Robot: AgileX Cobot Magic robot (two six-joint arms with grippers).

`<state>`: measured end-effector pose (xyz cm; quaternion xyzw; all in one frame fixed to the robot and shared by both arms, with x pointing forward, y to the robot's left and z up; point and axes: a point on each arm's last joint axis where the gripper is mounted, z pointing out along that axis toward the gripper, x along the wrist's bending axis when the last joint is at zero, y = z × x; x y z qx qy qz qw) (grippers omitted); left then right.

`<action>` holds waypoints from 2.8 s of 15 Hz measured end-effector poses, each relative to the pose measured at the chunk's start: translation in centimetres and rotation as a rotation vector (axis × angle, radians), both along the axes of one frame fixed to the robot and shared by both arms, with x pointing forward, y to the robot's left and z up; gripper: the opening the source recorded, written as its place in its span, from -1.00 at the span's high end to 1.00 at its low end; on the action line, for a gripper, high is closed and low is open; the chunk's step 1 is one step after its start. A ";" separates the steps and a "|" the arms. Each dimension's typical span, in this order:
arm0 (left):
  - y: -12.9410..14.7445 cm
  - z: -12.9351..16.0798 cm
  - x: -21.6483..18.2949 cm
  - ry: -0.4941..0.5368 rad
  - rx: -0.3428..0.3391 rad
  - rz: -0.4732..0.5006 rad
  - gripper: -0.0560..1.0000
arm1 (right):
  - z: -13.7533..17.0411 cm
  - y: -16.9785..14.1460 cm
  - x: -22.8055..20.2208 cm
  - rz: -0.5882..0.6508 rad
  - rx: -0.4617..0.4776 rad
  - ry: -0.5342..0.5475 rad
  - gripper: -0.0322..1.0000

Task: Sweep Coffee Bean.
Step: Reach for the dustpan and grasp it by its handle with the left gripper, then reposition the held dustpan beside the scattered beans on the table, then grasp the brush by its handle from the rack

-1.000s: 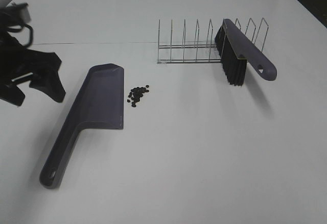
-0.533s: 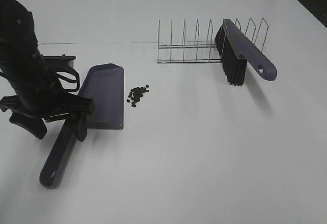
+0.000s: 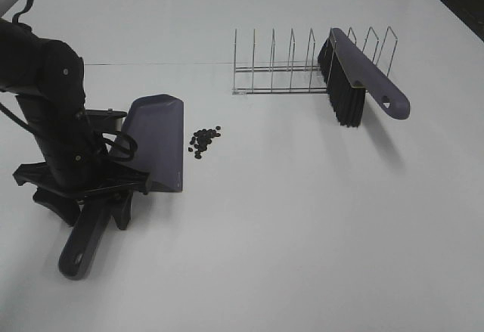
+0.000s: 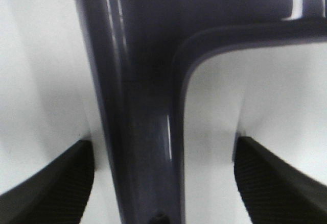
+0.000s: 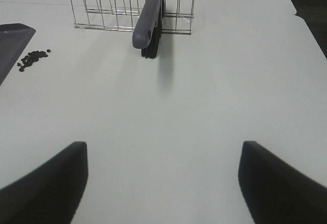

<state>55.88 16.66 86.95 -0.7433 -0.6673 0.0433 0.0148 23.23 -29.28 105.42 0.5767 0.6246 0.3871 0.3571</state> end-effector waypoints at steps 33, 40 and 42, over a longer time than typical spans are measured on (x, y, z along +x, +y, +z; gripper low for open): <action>0.1 3.4 0.2 -0.105 -0.022 0.048 0.24 | 13.2 8.2 30.7 0.348 -0.189 0.387 -0.45; 0.1 3.4 0.2 -0.106 -0.022 0.048 0.24 | 6.3 11.2 44.1 0.125 -0.094 0.578 -0.36; 0.1 3.4 0.2 -0.106 -0.022 0.048 0.24 | 4.4 11.5 46.1 0.100 -0.109 0.587 -0.31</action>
